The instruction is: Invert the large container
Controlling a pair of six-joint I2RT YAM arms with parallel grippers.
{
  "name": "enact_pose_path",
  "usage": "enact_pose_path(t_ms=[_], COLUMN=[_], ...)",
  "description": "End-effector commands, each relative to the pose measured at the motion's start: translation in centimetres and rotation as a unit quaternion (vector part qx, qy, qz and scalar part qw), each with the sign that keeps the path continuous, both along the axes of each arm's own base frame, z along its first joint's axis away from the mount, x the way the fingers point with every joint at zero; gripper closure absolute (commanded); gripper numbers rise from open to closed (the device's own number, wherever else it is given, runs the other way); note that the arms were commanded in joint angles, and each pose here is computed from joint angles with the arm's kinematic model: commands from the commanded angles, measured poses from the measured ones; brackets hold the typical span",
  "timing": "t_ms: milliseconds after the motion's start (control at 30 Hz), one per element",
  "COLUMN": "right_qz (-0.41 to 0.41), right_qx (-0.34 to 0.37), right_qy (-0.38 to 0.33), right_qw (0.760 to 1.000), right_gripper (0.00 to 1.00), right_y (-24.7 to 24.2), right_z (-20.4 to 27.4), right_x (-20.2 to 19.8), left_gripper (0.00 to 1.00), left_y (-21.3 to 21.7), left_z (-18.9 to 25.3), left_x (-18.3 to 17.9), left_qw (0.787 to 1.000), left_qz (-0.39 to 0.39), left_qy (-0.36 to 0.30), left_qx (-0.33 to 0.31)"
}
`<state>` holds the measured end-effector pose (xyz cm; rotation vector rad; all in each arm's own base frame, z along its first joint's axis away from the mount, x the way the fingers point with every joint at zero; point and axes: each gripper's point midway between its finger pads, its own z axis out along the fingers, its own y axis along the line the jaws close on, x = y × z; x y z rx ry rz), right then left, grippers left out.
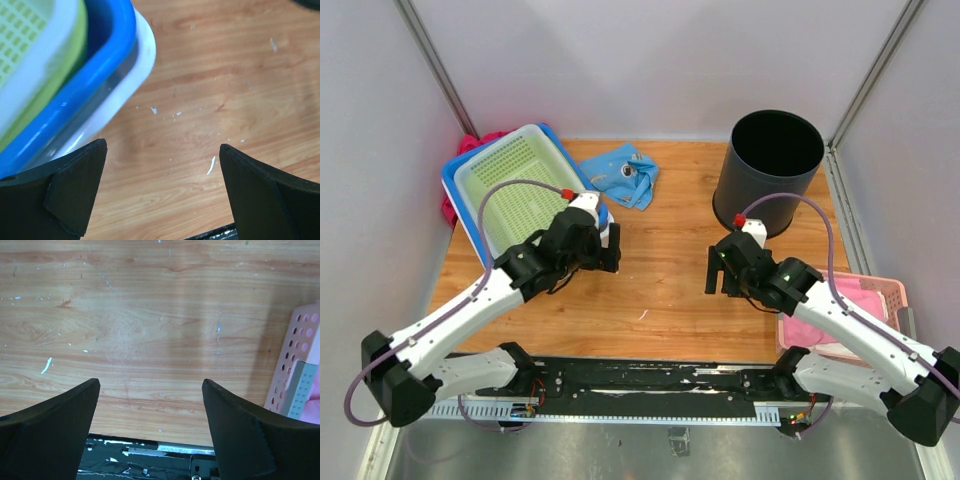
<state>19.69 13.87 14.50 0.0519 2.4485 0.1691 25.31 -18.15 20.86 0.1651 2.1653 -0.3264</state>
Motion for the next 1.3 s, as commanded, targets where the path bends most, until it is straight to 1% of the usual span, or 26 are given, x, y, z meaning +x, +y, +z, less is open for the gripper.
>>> enact_pose_path(t_ms=[0, 100, 167, 200, 300, 367, 467, 533, 633, 733, 800, 900, 1000, 1133, 1233, 1267], right_qz=[0.036, 0.053, 0.056, 0.055, 0.041, 0.025, 0.002, -0.001, 0.025, 0.044, 0.065, 0.090, 0.104, 0.120, 0.127, 0.129], right_qx=[-0.002, -0.050, -0.081, -0.085, -0.096, -0.104, -0.099, -0.074, -0.025, -0.038, -0.045, -0.045, -0.053, -0.078, -0.093, -0.096], right_qy=[0.007, -0.036, -0.090, -0.125, -0.205, -0.249, -0.276, -0.267, -0.240, -0.217, -0.196, -0.150, -0.110, -0.047, -0.017, -0.011], right_qw=[0.999, 0.997, 0.991, 0.987, 0.973, 0.963, 0.956, 0.961, 0.970, 0.974, 0.977, 0.984, 0.987, 0.989, 0.987, 0.987], right_gripper=[0.14, 0.14, 0.14, 0.14, 0.14, 0.14, 0.14, 0.14, 0.15, 0.14, 0.14, 0.14, 0.14, 0.14, 0.18, 0.23], right_y=[1.2, 0.1, -0.8, -1.0, -1.8, -2.5, -3.5, -4.3, -4.0, -4.0, -3.6, -3.1, -3.0, -2.9, -3.1, -3.2], right_z=[-0.6, 2.9, 6.9, 9.8, 15.9, 19.2, 22.5, 23.5, 23.6, 23.5, 22.9, 20.8, 18.8, 15.1, 13.1, 12.7], right_x=[-0.1, 1.4, 2.9, 3.8, 5.5, 6.5, 8.0, 9.5, 11.8, 14.1, 15.7, 18.4, 20.3, 21.8, 22.1, 22.1], left_gripper=[0.01, 0.01, 0.01, 0.01, 0.01, 0.01, 0.01, 0.01, 0.01, 0.01, 0.01, 0.01, 0.01, 0.01, 0.01, 0.01], left_y=[-2.6, -6.0, -7.9, -8.7, -10.4, -11.3, -12.6, -13.1, -13.4, -13.1, -12.4, -11.4, -10.4, -8.3, -6.3, -5.6], left_z=[-2.0, -0.5, 0.7, 1.4, 3.1, 3.6, 3.3, 2.7, 2.0, 0.9, -0.6, -2.9, -5.1, -7.2, -8.2, -8.4], left_x=[-0.9, -0.9, -0.5, 0.1, 2.9, 5.3, 8.7, 10.9, 13.4, 15.0, 15.4, 15.2, 14.0, 11.9, 10.3, 9.7], left_qw=[0.997, 0.995, 0.992, 0.992, 0.995, 0.997, 0.999, 1.000, 0.999, 0.999, 0.999, 0.998, 0.996, 0.993, 0.991, 0.990], left_qz=[-0.051, -0.093, -0.113, -0.115, -0.081, -0.049, -0.011, 0.013, 0.029, 0.038, 0.042, 0.039, 0.037, 0.049, 0.063, 0.066], left_qy=[0.056, 0.046, 0.037, 0.030, 0.009, -0.002, 0.001, 0.006, 0.010, 0.013, 0.024, 0.049, 0.078, 0.103, 0.114, 0.117], left_qx=[0.016, -0.015, -0.036, -0.047, -0.061, -0.055, -0.035, -0.021, -0.019, -0.027, -0.022, -0.009, 0.009, 0.021, 0.028, 0.031])
